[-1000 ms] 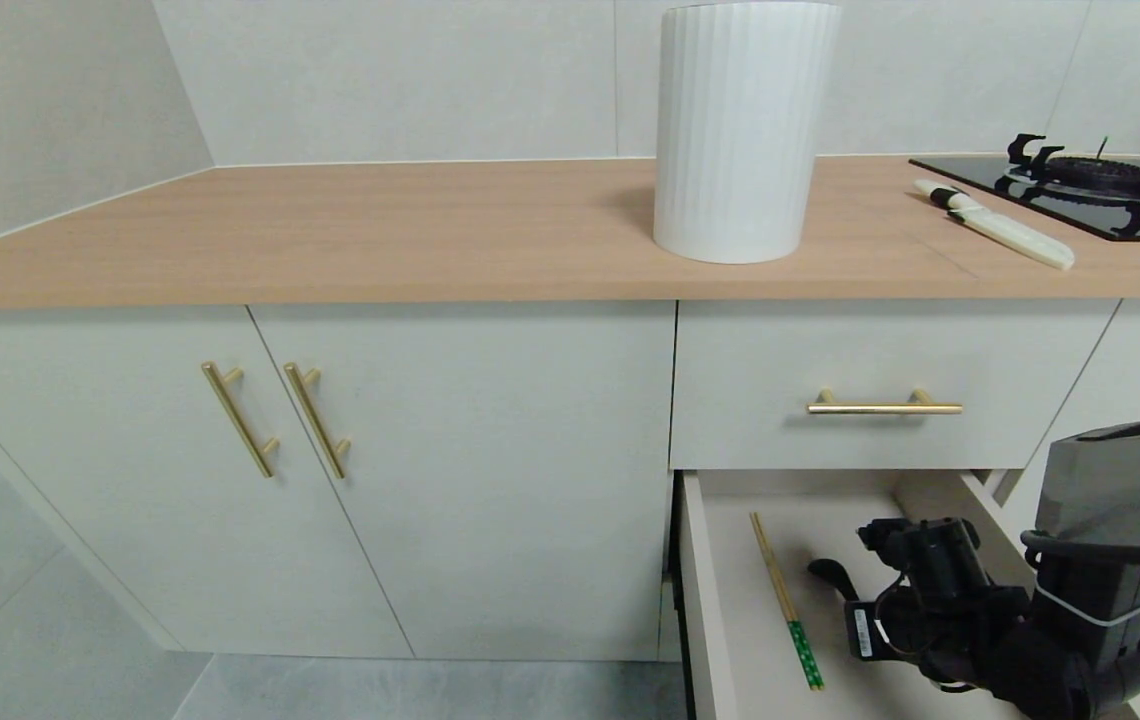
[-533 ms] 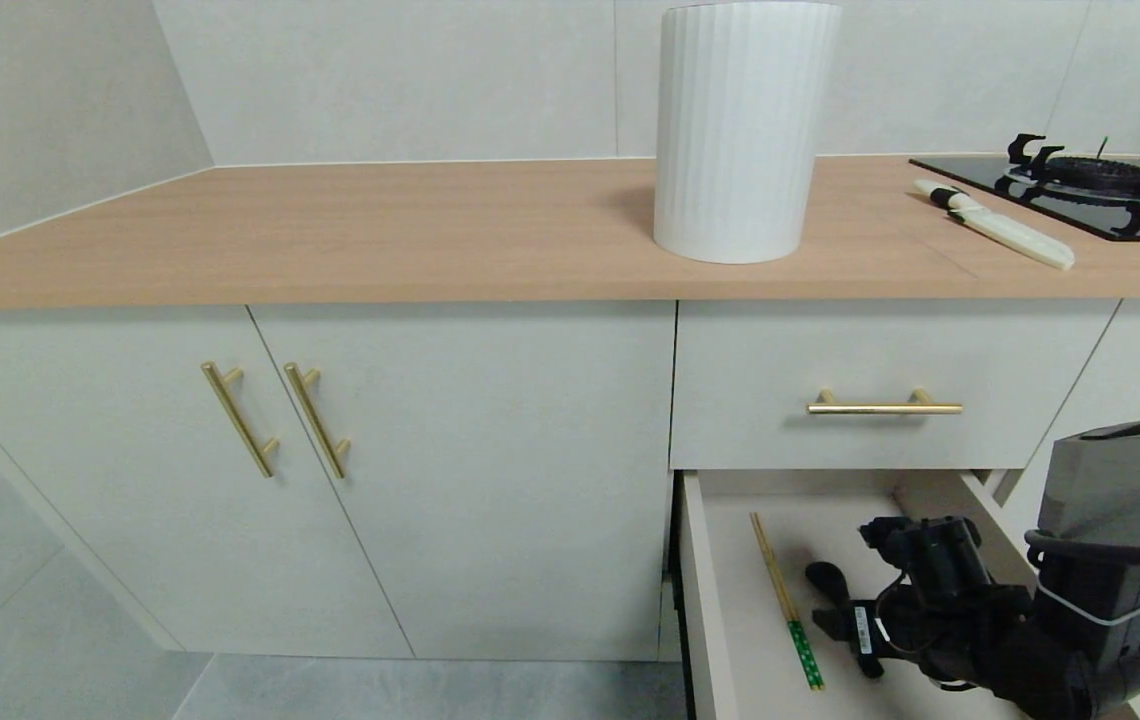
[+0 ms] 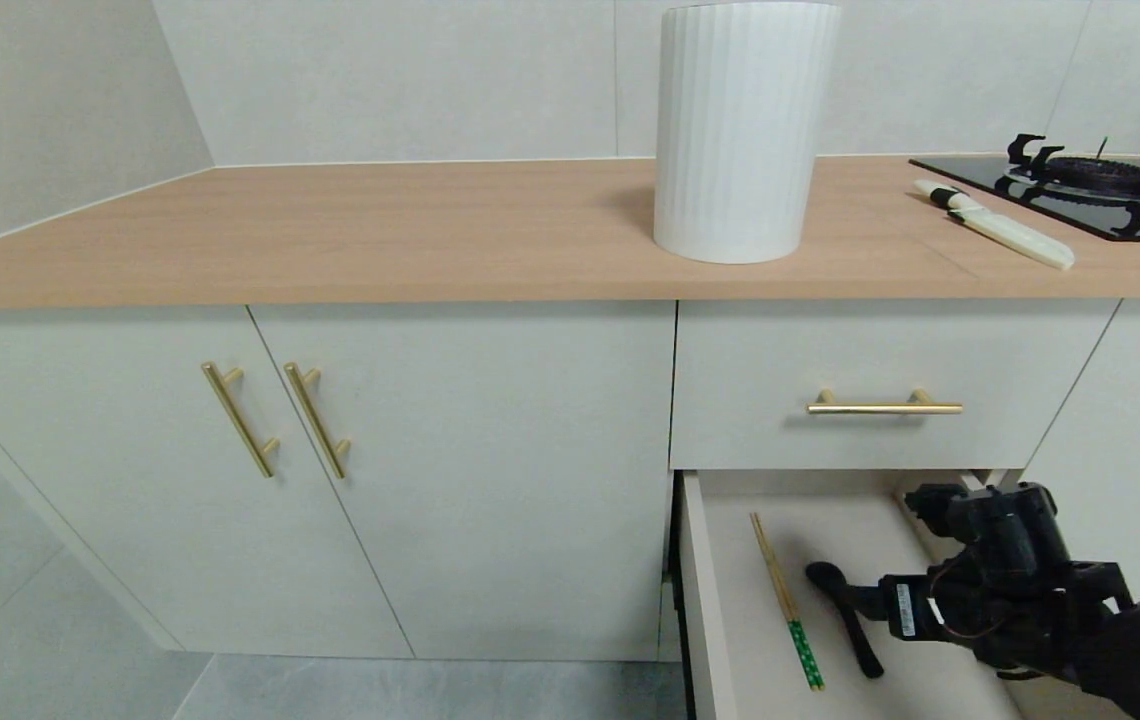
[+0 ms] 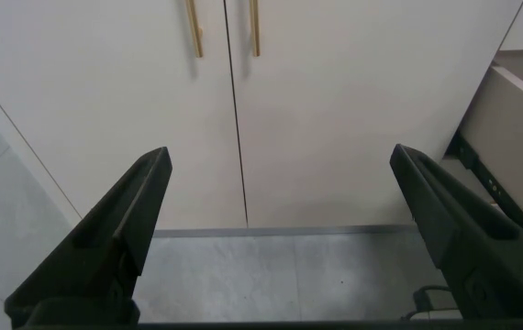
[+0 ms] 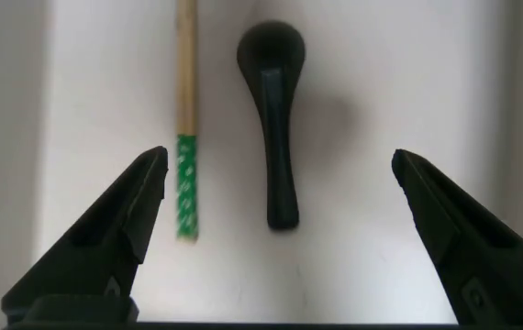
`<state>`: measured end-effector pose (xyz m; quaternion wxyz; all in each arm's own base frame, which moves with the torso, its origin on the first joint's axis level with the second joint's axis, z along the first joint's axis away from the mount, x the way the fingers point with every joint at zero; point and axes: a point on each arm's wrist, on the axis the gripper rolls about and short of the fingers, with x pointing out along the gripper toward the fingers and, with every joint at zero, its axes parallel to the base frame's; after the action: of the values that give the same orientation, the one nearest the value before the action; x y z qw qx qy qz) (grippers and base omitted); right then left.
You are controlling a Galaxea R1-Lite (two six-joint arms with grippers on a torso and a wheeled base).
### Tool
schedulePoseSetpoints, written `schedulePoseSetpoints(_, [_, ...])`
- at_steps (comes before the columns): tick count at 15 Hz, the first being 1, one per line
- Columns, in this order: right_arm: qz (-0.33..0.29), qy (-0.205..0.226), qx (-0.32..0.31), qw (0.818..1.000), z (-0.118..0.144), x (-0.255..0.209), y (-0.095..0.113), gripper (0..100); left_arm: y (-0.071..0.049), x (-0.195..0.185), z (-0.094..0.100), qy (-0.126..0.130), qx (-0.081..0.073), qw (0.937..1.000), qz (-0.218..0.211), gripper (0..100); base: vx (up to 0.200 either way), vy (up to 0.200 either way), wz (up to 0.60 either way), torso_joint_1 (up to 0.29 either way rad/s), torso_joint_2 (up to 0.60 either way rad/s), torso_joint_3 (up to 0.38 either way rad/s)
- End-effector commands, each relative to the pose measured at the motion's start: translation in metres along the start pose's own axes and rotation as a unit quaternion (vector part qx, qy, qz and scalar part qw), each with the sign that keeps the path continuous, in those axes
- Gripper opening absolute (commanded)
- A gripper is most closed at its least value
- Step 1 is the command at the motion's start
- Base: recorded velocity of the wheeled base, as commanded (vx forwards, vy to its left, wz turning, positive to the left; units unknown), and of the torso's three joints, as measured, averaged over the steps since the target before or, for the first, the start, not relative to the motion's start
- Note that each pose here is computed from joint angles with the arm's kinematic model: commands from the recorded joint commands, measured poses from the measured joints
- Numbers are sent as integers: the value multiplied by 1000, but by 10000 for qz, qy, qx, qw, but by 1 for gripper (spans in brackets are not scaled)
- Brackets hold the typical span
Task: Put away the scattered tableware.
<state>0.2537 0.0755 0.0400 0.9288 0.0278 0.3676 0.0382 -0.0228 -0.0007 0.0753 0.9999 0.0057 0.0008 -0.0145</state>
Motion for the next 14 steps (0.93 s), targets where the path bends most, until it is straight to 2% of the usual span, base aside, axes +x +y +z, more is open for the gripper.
schedulePoseSetpoints(1, [174, -501, 60, 9986, 17, -60, -3, 100, 0, 0, 0, -1, 4, 10000, -1, 100, 0, 0, 0, 0, 0, 0])
schedulePoseSetpoints(9, [869, 200, -464, 9949, 14, -166, 4, 100, 0, 0, 0, 7, 4, 10000, -1, 100, 0, 0, 0, 0, 0, 0])
schedulePoseSetpoints(14, [1015, 191, -590, 9929, 12, -175, 8, 100, 0, 0, 0, 7, 4, 10000, -1, 100, 0, 0, 0, 0, 0, 0])
